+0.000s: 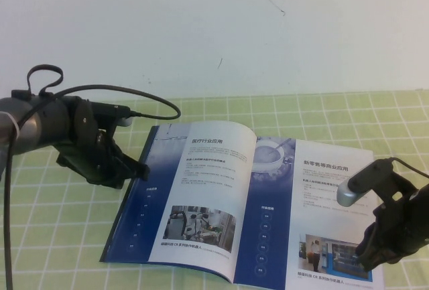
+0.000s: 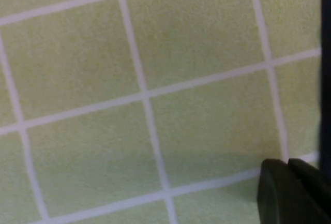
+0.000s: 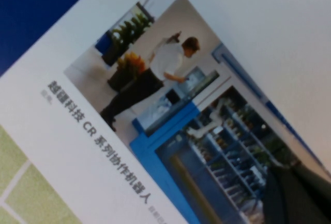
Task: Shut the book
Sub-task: 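Close the open booklet and leave it lying on the table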
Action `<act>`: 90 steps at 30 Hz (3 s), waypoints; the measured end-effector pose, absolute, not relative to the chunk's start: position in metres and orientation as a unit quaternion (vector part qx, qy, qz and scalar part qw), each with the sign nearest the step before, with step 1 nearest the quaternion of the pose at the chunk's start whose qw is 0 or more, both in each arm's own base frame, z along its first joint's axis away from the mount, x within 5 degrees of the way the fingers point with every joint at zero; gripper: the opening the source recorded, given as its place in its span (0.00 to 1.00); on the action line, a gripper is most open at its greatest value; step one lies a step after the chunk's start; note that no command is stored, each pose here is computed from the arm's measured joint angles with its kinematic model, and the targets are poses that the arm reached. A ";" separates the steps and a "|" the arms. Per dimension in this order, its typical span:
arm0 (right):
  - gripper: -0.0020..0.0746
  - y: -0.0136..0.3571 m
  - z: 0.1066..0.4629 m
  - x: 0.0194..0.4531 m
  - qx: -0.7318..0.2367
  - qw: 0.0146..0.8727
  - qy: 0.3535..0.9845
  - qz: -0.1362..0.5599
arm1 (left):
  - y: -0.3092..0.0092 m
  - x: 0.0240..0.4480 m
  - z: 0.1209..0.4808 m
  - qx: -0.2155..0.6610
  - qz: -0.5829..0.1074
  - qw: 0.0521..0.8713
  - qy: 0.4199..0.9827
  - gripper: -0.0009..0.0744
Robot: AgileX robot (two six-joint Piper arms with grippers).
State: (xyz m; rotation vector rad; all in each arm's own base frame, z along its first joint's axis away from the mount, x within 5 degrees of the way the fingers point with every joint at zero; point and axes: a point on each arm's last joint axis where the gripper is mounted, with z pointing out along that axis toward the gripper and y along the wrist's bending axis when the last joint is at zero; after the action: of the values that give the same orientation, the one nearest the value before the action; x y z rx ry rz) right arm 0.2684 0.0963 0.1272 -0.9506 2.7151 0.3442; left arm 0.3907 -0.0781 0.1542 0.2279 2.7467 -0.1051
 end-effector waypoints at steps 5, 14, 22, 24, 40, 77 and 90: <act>0.02 0.096 0.127 0.268 -0.326 0.122 0.930 0.118 | -0.106 0.384 0.154 0.120 -0.039 0.190 0.974 0.01; 0.02 0.096 0.127 0.268 -0.326 0.120 0.930 0.118 | -0.162 0.369 0.153 0.191 -0.049 0.199 0.960 0.01; 0.02 0.096 0.127 0.268 -0.327 0.120 0.930 0.117 | -0.158 0.384 0.176 0.223 0.048 0.198 0.953 0.01; 0.02 0.096 0.127 0.268 -0.327 0.120 0.930 0.117 | -0.146 0.390 0.181 0.196 0.075 0.202 0.957 0.01; 0.02 0.096 0.127 0.268 -0.326 0.120 0.930 0.119 | -0.138 0.399 0.150 0.162 0.080 0.167 0.969 0.01; 0.02 0.095 0.126 0.276 -0.314 0.152 0.932 0.101 | -0.146 0.406 0.154 0.183 0.170 0.175 0.952 0.01; 0.02 0.097 0.118 0.279 -0.312 0.140 0.934 0.105 | -0.155 0.401 0.146 0.181 0.127 0.134 0.966 0.01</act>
State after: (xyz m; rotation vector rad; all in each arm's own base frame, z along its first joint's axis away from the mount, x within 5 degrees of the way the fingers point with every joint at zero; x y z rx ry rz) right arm 0.2790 0.0965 0.1182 -0.9001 2.6987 0.3024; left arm 0.4010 -0.1552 0.1456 0.5235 2.8011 0.3679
